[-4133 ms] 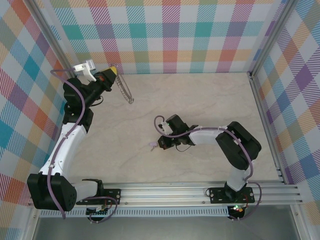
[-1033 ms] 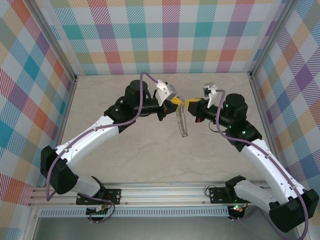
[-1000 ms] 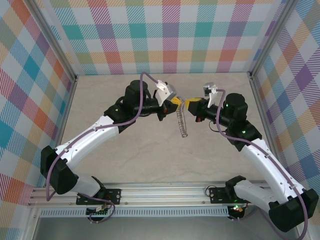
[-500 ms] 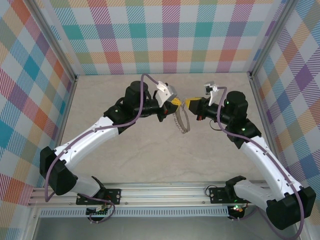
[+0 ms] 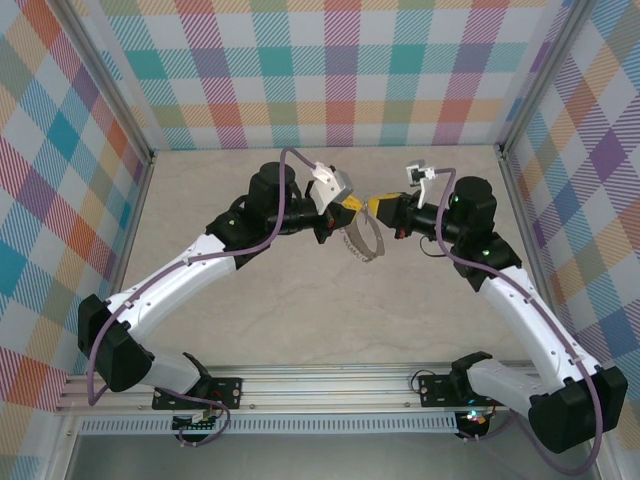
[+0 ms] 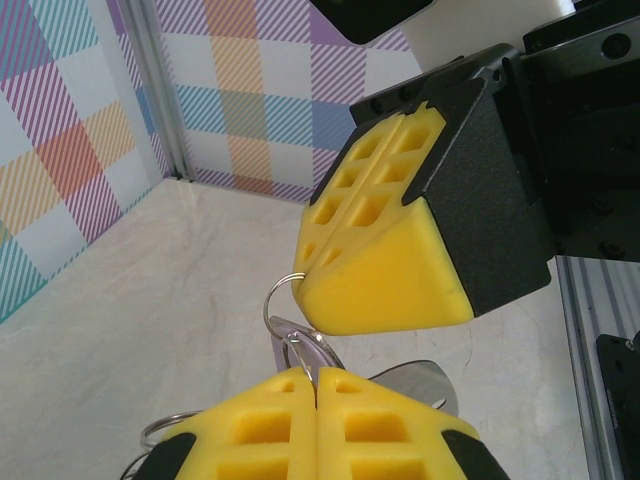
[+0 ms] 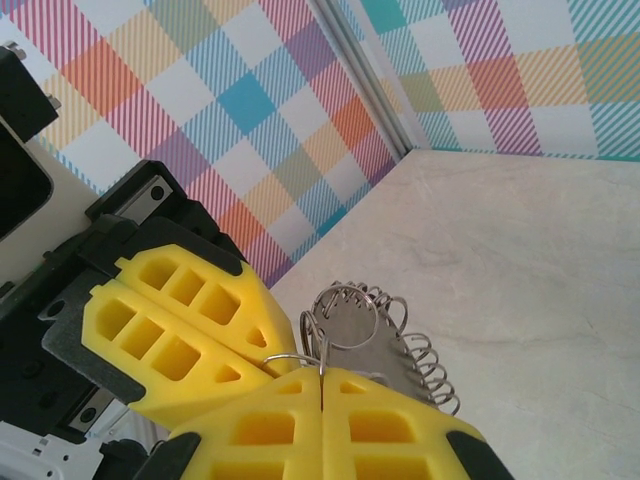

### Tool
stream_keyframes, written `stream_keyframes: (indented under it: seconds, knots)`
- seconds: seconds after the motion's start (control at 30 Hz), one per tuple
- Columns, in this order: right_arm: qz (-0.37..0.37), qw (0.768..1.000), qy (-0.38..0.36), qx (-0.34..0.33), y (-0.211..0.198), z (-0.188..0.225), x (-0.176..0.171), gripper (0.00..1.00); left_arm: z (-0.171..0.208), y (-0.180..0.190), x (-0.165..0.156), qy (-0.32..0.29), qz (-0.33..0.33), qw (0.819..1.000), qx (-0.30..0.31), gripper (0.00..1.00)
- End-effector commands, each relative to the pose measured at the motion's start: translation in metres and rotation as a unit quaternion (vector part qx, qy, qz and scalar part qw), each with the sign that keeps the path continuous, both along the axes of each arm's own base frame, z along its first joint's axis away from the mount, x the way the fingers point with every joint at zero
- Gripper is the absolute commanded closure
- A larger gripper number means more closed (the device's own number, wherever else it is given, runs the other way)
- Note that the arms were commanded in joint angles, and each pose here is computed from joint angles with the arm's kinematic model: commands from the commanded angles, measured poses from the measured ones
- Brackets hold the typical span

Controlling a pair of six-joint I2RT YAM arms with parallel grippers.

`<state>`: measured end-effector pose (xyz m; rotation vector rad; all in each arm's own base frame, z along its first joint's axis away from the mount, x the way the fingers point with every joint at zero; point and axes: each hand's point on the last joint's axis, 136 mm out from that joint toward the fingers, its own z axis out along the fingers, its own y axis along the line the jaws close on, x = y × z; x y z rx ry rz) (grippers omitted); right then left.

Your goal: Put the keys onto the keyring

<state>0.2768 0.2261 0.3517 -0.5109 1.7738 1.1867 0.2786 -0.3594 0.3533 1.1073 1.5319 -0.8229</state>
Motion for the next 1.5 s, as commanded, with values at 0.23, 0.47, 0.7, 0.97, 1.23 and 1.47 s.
stream_keyframes:
  seconds: [0.23, 0.47, 0.7, 0.97, 1.23, 1.47]
  knots:
    - [0.061, 0.998, -0.005, 0.026, 0.012, 0.021, -0.017, 1.0, 0.042, -0.011, -0.019, -0.05, -0.044, 0.997, -0.046, 1.0]
    - [0.058, 0.998, -0.015, 0.014, 0.011, 0.02, -0.021, 1.0, 0.044, -0.011, -0.017, -0.051, -0.038, 0.997, -0.049, 1.0]
    - [0.019, 1.0, -0.012, -0.019, -0.001, 0.002, -0.016, 1.0, 0.049, -0.005, -0.017, -0.061, -0.025, 0.996, -0.058, 1.0]
    - [0.041, 0.999, 0.004, -0.017, 0.0, -0.007, -0.016, 1.0, 0.056, -0.002, -0.02, -0.067, -0.024, 0.995, -0.067, 1.0]
    - [0.044, 0.999, -0.011, -0.013, -0.001, 0.006, -0.019, 1.0, 0.053, -0.002, -0.021, -0.065, -0.025, 0.996, -0.063, 1.0]
    - [0.045, 0.998, -0.036, -0.01, -0.003, 0.022, -0.028, 1.0, 0.048, -0.003, -0.019, -0.061, -0.024, 0.996, -0.055, 1.0]
